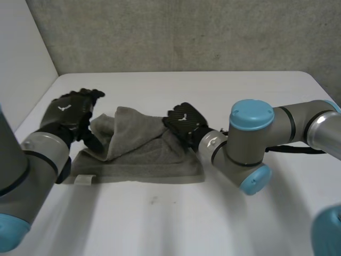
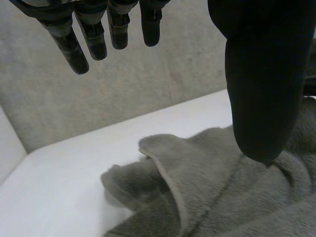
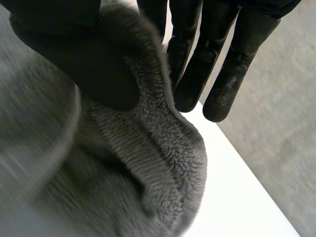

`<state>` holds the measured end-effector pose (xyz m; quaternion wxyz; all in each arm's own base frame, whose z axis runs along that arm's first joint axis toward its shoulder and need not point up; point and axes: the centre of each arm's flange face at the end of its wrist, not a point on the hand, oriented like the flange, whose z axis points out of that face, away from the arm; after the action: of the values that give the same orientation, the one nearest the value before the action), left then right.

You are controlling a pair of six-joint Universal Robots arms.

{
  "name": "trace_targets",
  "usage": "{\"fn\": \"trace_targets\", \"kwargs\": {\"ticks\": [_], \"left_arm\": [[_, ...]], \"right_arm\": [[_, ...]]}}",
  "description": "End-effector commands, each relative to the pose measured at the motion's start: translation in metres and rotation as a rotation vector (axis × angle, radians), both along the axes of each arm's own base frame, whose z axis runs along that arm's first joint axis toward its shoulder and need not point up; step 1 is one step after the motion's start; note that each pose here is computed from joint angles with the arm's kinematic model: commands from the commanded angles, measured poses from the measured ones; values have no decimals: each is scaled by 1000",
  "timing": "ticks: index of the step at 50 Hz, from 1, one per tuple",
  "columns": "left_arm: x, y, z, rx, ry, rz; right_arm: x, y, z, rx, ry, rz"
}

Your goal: Fold the towel.

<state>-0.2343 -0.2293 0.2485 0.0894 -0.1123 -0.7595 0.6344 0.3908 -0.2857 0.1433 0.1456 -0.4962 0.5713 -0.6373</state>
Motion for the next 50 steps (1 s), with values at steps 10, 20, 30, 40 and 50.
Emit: {"fn": "trace_targets", "kwargs": {"ticks": [10,20,30,40,50], "left_arm": [[35,-9,38,-118,45,123],[38,-4,36,-103,44,129],[24,19,27,-10,123,63],[-10,58,-14,243,143,-55],[-27,70,-42,369,194,-59]], "right_arm": [[34,140,39,391,-190,93],[20,124,62,419,-172,29],[-54,48,66,470,-80,-231],[-72,18,26,476,8,-234],[-62,17,-4,480,-29,-119]]}}
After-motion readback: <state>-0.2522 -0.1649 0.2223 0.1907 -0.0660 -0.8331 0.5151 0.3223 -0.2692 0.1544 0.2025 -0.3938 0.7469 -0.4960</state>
